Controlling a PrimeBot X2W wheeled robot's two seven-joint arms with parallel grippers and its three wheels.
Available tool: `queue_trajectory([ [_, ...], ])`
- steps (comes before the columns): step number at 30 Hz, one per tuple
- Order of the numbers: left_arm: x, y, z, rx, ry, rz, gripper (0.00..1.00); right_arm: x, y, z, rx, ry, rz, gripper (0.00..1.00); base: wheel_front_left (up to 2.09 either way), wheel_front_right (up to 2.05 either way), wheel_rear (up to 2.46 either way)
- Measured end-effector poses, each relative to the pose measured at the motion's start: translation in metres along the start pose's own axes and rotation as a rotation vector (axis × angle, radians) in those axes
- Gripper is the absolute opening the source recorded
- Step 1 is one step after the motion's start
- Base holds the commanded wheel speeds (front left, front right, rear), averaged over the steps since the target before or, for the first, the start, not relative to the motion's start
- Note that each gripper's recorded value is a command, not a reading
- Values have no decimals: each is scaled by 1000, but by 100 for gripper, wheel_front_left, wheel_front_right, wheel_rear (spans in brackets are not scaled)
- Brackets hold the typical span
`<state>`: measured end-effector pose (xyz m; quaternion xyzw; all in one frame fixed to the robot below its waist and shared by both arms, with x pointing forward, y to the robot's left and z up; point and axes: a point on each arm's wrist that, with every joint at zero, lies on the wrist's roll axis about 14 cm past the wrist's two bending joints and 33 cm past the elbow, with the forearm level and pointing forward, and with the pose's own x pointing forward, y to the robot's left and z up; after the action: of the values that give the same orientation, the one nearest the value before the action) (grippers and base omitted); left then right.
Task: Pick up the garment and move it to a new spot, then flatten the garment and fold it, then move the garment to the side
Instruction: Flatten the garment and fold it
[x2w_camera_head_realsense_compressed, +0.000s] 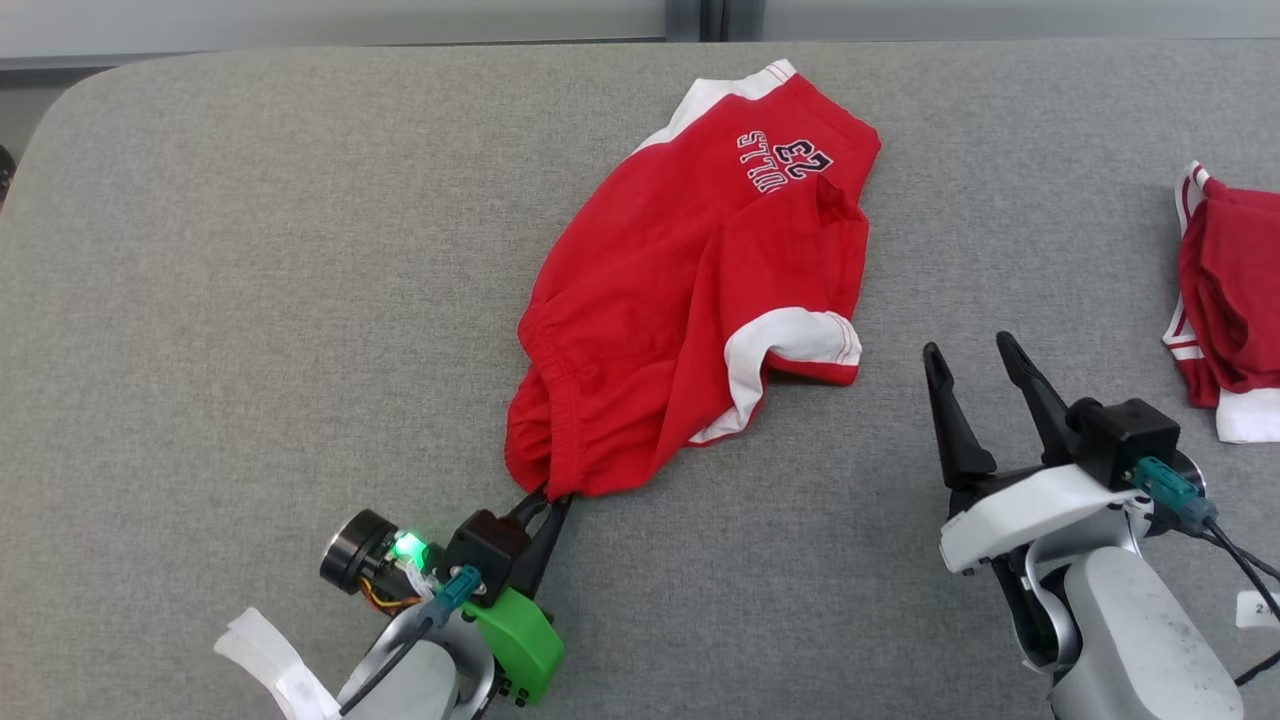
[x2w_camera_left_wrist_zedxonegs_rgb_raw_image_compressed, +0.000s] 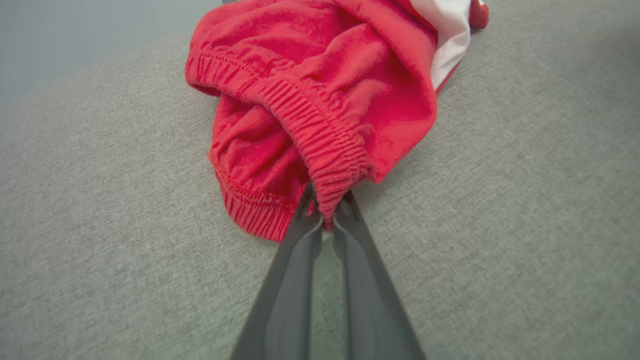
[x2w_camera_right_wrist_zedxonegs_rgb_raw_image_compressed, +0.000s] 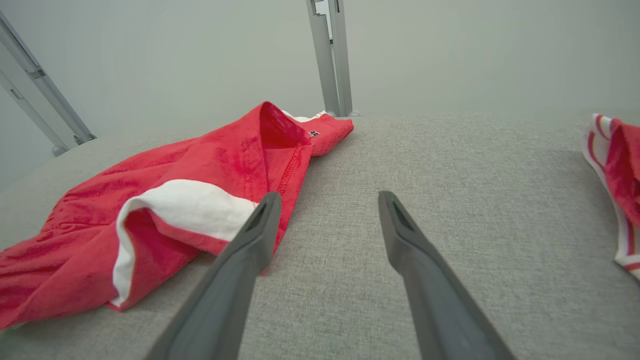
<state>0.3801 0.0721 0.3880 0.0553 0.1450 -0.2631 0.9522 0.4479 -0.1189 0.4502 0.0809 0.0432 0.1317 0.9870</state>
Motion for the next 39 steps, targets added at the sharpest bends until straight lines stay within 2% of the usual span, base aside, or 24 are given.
queue_trajectory([
  [3, 1, 0, 8, -31, -28, 5, 0, 8, 10, -3, -3, 24, 43, 100, 0, 0, 0],
  [5, -1, 1, 9, -17, -32, 2, 0, 15, 18, -5, 23, 34, 70, 100, 0, 0, 0],
  [14, -7, 7, 13, -26, -45, 29, 0, 35, 40, -30, 4, 143, 179, 100, 0, 0, 0],
  [28, -9, 12, 13, -41, -48, 51, 0, 40, 50, -55, 24, 241, 231, 100, 0, 0, 0],
  [29, -9, 12, 12, -41, -48, 51, 0, 40, 50, -56, 25, 244, 232, 87, 0, 0, 0],
  [31, -9, 12, 12, -42, -46, 51, 0, 40, 54, -57, 32, 251, 245, 8, 0, 0, 0],
  [32, -9, 12, 11, -42, -44, 51, 0, 39, 56, -57, 35, 250, 251, 0, 0, 0, 0],
  [39, -9, 12, 11, -41, -42, 51, 0, 40, 54, -51, 31, 230, 261, 0, 0, 0, 0],
])
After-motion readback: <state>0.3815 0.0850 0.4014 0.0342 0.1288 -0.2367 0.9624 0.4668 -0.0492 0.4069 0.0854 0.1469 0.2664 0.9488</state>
